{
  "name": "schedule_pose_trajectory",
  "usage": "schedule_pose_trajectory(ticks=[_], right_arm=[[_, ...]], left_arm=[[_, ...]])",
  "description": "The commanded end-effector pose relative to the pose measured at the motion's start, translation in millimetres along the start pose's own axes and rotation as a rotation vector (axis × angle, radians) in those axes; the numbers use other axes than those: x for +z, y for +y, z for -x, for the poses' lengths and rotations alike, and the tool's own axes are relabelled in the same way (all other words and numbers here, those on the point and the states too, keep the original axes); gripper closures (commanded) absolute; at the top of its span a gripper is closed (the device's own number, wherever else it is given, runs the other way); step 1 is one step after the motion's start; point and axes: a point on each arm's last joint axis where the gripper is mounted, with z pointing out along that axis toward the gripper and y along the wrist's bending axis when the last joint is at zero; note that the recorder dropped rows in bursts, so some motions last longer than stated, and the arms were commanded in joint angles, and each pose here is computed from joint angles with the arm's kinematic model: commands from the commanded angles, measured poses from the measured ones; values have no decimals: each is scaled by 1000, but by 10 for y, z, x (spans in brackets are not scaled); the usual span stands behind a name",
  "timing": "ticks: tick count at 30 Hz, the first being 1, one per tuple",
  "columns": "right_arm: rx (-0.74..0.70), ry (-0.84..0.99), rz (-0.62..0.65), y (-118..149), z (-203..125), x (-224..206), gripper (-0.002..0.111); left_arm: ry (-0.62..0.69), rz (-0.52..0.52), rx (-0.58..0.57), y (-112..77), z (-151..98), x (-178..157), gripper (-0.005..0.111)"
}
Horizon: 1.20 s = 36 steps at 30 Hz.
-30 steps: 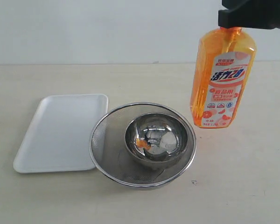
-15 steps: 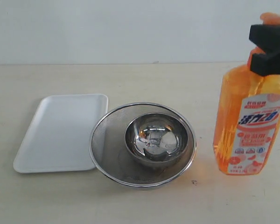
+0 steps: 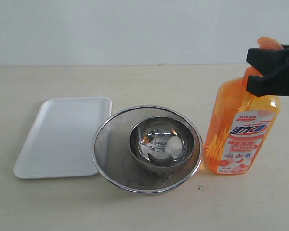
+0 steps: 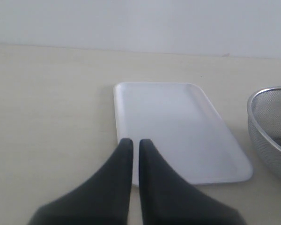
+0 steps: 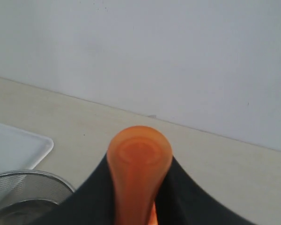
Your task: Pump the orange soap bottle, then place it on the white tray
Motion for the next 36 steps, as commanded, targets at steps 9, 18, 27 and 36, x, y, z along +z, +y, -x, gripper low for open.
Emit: schedule_pose_trajectory(ticks=[9,18,27,36], right_arm=[[16,-60,8,2,101,-5,75],[-12,77,-32,-31,-25,-6,10],[-36,148,23,42,-325,-82,10],[-96,222,27,50,-493,-129,10]], left_arm=[[-4,3,-5,2,-6,2,102],[-4,3,-5,2,-6,2,102],[-4,3,-5,2,-6,2,102],[-4,3,-5,2,-6,2,102]])
